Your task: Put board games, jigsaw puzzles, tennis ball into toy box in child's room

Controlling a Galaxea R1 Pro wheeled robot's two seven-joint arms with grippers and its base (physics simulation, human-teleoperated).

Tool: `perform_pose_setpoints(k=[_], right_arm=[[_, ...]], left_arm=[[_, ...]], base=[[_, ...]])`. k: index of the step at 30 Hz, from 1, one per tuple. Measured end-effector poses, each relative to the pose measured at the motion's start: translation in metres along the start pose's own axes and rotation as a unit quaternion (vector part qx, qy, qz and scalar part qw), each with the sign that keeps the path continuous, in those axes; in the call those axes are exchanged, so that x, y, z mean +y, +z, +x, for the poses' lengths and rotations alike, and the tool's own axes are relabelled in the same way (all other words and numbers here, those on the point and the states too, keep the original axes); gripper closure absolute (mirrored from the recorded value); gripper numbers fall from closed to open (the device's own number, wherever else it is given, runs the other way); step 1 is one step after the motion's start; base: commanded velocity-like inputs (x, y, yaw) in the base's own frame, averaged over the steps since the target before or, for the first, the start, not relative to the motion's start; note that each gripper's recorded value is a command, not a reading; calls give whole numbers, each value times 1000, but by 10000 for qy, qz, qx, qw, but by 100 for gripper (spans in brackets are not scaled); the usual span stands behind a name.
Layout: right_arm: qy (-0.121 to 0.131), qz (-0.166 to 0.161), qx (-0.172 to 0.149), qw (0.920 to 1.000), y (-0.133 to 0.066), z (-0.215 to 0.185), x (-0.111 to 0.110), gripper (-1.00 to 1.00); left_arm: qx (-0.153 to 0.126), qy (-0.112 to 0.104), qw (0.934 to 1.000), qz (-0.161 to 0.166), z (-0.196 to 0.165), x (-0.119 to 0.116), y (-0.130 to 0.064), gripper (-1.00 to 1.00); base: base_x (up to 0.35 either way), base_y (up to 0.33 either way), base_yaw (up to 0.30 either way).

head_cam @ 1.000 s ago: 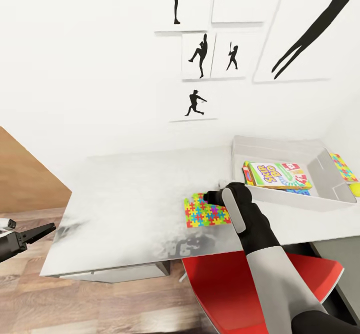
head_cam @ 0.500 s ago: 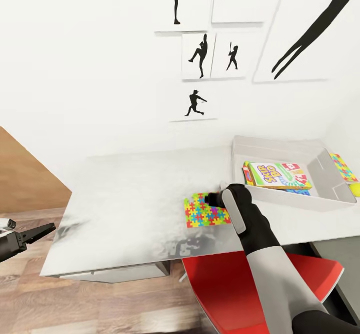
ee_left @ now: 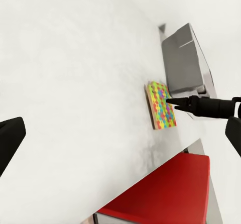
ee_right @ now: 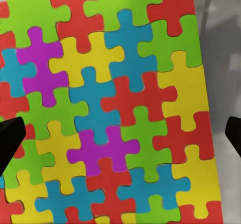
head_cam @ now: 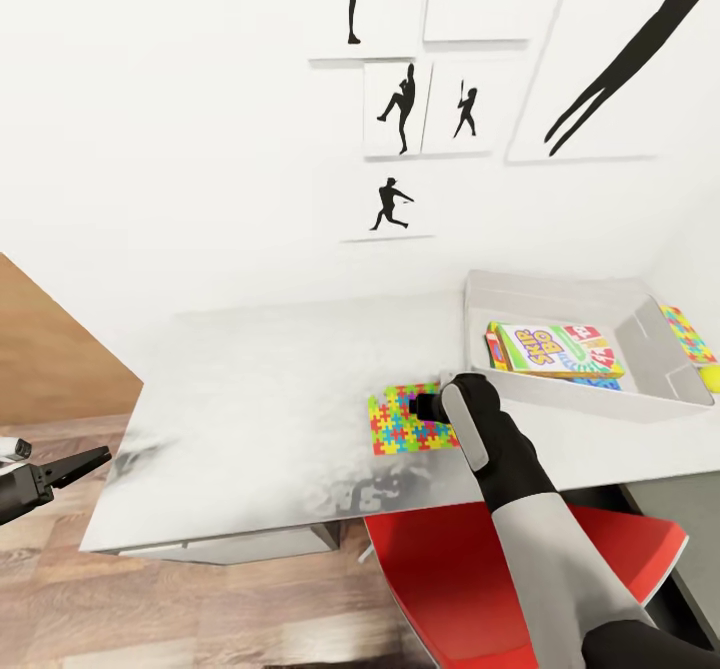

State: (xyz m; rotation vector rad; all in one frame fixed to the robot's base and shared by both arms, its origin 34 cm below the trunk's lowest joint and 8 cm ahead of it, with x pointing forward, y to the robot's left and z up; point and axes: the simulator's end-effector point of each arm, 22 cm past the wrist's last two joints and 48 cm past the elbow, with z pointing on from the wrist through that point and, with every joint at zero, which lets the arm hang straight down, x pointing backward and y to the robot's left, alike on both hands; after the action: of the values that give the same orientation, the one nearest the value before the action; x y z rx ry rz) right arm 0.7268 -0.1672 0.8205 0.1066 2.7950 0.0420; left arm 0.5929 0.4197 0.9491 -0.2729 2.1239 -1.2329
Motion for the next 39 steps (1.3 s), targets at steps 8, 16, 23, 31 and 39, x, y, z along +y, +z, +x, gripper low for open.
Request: perform_pose_setpoints(k=[8,16,23,31,39], right_arm=[[13,-20,-26,10000,1,-2,1,-100],[1,-10,-30,10000,1,-2,1,-100],[11,-22,-33,10000,1,-2,1,-100],[13,-23,-65,10000,2,-4,1,-100],[-60,82,-100,9999,1,-6,-3,-100]], left_arm=[[19,-25,10000,-17,2,3,1,-100],[22,-29,10000,-20,2,3,1,-100],[33,-40,10000,-31,3,5,1,-100],[54,-63,10000,-49,5,7,2,-100],[59,-68,9999,-54,5,8,3,-100]], base=[[0,0,0],[0,0,0],[0,0,4],[0,0,39],[-37,123,6]])
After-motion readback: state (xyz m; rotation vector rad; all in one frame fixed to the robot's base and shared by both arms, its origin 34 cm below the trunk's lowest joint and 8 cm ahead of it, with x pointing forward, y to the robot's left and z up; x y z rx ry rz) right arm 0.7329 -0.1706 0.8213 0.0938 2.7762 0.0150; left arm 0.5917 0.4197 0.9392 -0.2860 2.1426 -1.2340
